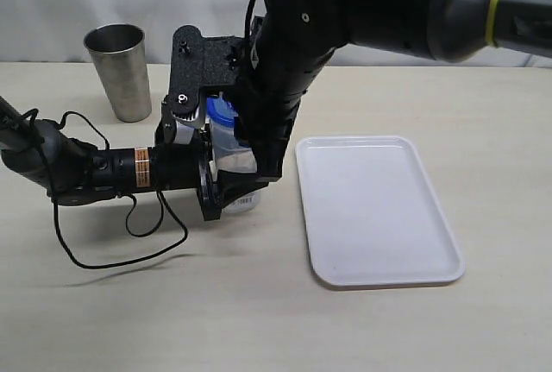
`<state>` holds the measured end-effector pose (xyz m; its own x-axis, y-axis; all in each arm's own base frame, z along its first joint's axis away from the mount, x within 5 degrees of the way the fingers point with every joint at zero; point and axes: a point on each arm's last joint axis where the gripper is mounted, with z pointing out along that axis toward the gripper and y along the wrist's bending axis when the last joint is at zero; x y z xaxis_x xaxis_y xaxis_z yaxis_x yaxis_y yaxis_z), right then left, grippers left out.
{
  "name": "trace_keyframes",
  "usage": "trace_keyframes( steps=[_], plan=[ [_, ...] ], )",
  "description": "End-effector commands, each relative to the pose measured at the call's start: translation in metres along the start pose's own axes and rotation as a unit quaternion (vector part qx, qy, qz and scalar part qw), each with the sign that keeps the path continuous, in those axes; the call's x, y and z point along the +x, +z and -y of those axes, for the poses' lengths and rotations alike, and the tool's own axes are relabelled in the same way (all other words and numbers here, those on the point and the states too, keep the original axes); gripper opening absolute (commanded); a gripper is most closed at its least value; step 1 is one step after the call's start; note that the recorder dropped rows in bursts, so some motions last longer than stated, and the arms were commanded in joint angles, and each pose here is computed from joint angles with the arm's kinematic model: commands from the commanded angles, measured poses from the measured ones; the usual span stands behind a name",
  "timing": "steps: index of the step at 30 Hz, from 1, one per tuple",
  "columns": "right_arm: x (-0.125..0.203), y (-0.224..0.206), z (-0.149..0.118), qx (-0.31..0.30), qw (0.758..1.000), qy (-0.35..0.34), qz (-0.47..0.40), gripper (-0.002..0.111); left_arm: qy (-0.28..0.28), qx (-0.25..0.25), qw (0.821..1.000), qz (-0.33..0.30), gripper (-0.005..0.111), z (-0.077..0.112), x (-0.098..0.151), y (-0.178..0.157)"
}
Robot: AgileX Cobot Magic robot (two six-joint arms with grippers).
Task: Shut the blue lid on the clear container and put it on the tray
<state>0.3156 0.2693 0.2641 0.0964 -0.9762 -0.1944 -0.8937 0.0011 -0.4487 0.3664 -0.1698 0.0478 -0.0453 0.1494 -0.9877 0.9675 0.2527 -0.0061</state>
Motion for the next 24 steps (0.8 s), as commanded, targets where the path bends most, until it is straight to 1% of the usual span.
trace_keyframes(
  steps=[1, 3, 7, 9, 14, 17, 24],
  plan=[
    [0.003, 0.022, -0.005, -0.018, 0.999, -0.02, -0.03, 0.041, 0.012, 0.009, 1.0, -0.01, 0.0, 0.002, 0.0, 0.002],
    [0.004, 0.029, -0.007, -0.024, 0.999, -0.022, -0.035, 0.04, 0.012, 0.009, 1.0, -0.01, 0.0, 0.002, 0.0, 0.002],
    [-0.001, 0.044, -0.016, -0.031, 0.997, -0.048, -0.052, 0.037, 0.012, 0.009, 1.0, -0.01, 0.0, 0.002, 0.0, 0.002],
    [-0.003, 0.05, -0.02, -0.028, 0.996, -0.056, -0.059, 0.037, 0.012, 0.009, 1.0, -0.01, 0.0, 0.002, 0.0, 0.002],
    [-0.001, 0.069, -0.026, -0.034, 0.995, -0.047, -0.08, 0.035, 0.012, 0.009, 1.0, -0.01, 0.0, 0.002, 0.0, 0.002],
    [-0.002, 0.074, -0.028, -0.026, 0.994, -0.05, -0.091, 0.033, 0.012, 0.009, 1.0, -0.01, 0.0, 0.002, 0.0, 0.002],
    [-0.005, 0.076, -0.026, -0.009, 0.995, -0.054, -0.079, 0.033, 0.012, 0.01, 1.0, -0.01, 0.0, 0.002, 0.0, 0.002]
  ],
)
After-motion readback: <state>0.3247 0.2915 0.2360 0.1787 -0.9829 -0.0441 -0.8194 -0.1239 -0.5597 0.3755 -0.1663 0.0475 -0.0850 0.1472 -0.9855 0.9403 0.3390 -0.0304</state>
